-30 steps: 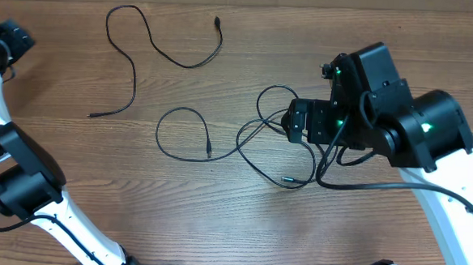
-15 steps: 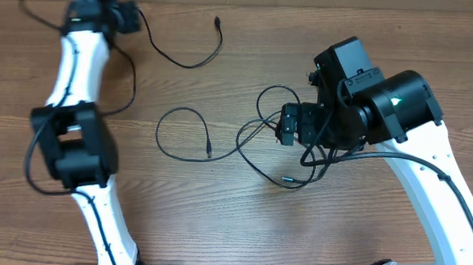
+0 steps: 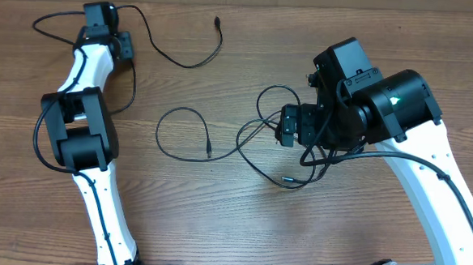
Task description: Untangle cables
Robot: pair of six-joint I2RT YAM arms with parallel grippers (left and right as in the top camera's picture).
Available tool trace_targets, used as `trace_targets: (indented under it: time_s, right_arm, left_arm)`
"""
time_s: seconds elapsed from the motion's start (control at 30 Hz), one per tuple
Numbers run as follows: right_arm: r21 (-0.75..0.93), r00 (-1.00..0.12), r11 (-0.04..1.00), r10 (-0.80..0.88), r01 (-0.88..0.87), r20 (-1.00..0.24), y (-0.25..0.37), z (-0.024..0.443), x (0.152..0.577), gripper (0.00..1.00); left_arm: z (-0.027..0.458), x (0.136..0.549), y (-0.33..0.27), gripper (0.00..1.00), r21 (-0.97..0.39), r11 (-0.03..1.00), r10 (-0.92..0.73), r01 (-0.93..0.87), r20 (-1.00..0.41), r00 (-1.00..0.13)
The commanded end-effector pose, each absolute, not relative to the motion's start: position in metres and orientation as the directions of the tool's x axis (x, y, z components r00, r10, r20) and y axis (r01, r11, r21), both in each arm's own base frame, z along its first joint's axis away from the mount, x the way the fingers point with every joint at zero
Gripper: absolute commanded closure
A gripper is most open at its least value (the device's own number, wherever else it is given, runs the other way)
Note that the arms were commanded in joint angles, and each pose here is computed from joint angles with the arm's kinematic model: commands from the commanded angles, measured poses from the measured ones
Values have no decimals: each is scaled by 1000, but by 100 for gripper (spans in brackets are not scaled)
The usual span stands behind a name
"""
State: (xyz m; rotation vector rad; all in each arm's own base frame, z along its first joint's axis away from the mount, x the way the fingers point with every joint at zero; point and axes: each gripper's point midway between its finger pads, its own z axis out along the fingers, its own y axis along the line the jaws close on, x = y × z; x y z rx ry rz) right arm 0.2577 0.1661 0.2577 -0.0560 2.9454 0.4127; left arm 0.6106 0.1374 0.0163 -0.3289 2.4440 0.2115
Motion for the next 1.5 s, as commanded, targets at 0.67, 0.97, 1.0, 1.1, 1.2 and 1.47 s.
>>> trace_targets:
  time_s: [0.67,0.97,1.0,1.1,1.2,1.47]
  right_arm:
    - [283,-983,957,-8,-62,-186,170,260,263,0]
    - [281,-983,958,-9,-61,-181,169,260,261,0]
    - [280,-984,958,-9,-60,-179,169,259,261,0]
    - [280,-984,958,-9,-60,-179,169,259,261,0]
    - [281,-983,958,-9,-61,-181,169,260,261,0]
    - [277,-985,959,-10,-58,-171,168,259,259,0]
  left_arm:
    - [152,591,276,96,-306,676,-624,-670,-722,-300]
    - [220,517,362,96,-394,494,-697,-775,-713,-82]
    - [217,511,368,96,-396,480,-708,-783,-702,-79]
    - [202,503,371,96,-411,481,-747,-774,-655,-116]
    - [183,508,358,93,-448,498,-789,-742,-590,-173]
    - [144,520,319,55,-457,550,-811,-699,-491,-317]
